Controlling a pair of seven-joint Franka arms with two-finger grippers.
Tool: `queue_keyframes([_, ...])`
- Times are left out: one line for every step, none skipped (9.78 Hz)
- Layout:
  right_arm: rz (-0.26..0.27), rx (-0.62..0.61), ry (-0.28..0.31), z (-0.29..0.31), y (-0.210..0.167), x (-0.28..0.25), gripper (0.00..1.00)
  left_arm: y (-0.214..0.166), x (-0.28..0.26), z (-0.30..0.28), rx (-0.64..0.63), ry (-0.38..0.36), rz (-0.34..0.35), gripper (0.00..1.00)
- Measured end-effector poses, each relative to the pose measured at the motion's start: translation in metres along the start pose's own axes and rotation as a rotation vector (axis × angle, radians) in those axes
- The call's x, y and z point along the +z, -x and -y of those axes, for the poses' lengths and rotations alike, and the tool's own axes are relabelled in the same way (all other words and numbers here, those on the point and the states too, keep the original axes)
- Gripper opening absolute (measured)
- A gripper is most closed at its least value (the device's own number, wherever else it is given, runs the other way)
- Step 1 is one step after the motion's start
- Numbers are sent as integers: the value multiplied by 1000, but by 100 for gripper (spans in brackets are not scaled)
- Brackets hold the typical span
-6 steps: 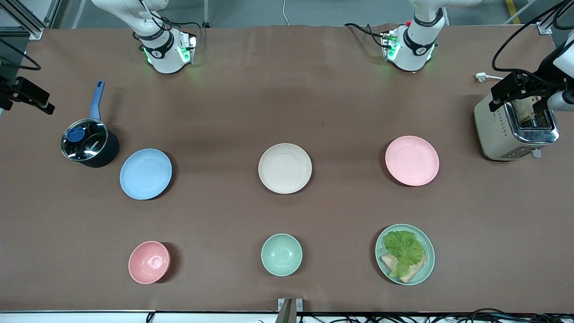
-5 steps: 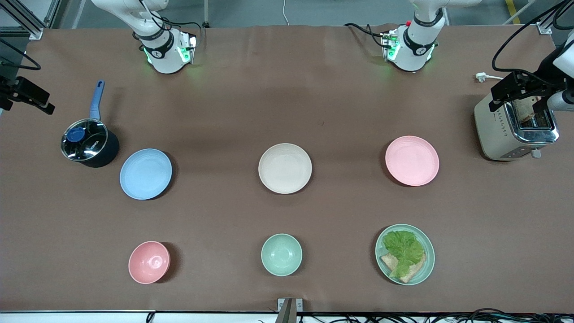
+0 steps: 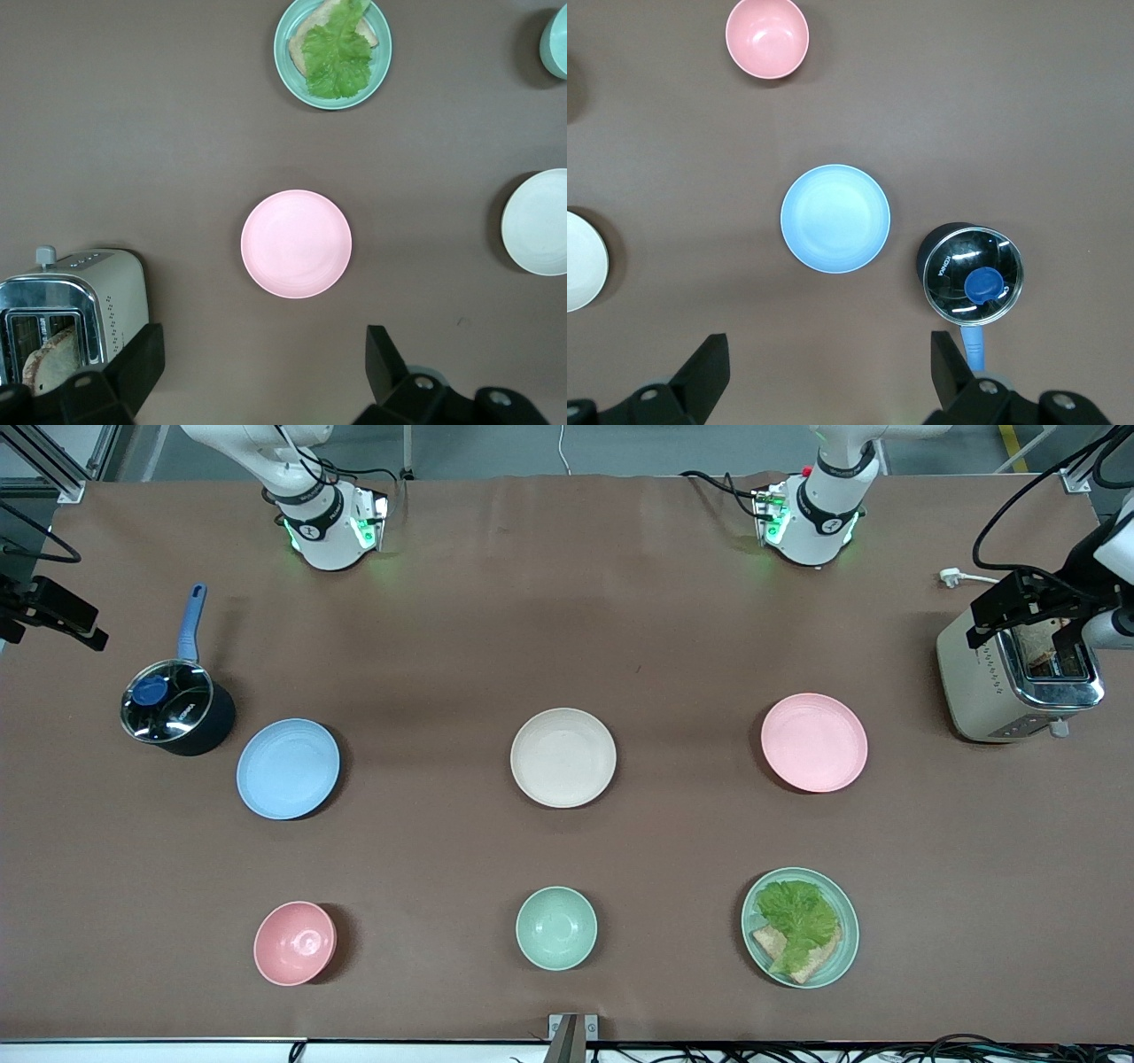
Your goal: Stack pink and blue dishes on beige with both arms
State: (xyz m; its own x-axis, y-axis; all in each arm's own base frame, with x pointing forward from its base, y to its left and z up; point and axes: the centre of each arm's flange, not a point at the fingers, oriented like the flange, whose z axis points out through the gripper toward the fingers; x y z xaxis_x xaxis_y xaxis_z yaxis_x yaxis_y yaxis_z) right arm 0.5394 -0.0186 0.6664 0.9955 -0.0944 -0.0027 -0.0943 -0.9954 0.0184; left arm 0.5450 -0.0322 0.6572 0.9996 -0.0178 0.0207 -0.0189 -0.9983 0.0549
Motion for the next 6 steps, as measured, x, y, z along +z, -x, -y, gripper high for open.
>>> queue_keyframes([25, -6, 3, 4, -6, 13, 100, -5, 11, 21, -24, 54, 12, 100])
queue_keyframes([55, -6, 5, 5, -17, 35, 100, -14, 36, 46, -17, 109, 16, 100])
queue_keyframes([79, 3, 2, 1, -34, 69, 100, -22, 77, 71, -3, 149, 17, 100])
queue_keyframes([103, 21, -17, -6, -48, 110, 100, -28, 126, 86, 17, 164, 3, 100])
queue_keyframes([116, 23, -39, -14, -58, 156, 100, -29, 175, 92, 54, 155, -19, 100])
queue_keyframes([111, 5, -50, -25, -64, 201, 100, -25, 227, 97, 104, 136, -35, 100])
